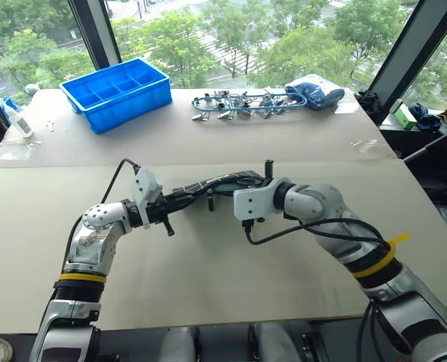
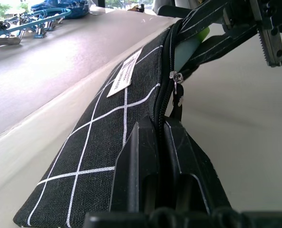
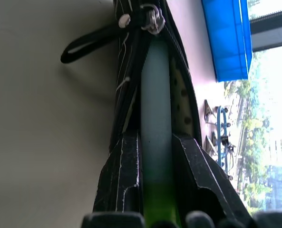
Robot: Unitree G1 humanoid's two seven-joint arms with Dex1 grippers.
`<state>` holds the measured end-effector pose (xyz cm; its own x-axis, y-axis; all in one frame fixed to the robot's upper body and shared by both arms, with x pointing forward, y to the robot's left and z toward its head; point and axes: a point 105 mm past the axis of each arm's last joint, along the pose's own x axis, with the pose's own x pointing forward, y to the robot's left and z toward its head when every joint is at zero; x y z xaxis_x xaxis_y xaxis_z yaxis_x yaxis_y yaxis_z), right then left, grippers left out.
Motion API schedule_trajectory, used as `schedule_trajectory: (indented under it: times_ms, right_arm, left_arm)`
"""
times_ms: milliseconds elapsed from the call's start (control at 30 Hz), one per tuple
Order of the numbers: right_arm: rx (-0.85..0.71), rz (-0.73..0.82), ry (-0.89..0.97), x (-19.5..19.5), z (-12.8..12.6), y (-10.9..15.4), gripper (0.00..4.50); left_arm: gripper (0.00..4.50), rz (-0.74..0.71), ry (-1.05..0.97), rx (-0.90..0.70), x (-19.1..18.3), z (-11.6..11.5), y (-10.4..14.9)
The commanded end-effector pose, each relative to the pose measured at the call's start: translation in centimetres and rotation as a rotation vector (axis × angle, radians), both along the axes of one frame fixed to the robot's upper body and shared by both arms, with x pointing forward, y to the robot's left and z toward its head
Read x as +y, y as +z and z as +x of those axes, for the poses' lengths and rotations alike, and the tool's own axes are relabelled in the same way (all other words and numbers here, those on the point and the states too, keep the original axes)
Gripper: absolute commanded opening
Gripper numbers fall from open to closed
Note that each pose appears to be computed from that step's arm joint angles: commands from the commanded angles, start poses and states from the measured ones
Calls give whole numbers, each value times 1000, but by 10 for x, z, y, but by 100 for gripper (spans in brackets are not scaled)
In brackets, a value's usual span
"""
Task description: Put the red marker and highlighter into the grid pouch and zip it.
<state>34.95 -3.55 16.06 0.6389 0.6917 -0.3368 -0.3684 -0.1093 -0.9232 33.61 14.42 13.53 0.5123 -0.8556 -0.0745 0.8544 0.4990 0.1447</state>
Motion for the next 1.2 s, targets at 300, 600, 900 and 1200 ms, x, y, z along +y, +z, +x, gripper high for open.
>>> schedule_trajectory:
  times_ms: [300,600,900,1200]
  right_arm:
    - [31,93,37,8,11,1,162]
    - [204,367,3,-38,5,46,299]
    - [928,739,-77,-89,-46,40,299]
    - [1151,657,-303,-66,-64,-47,299]
  left_arm:
    - [0,-19,-18,-47,-2,-2,13]
    - [0,-16,-15,-45,-2,-2,12]
    - [0,-15,-24,-38,-3,-2,11]
    - [0,-12,-34,-33,-4,-3,11]
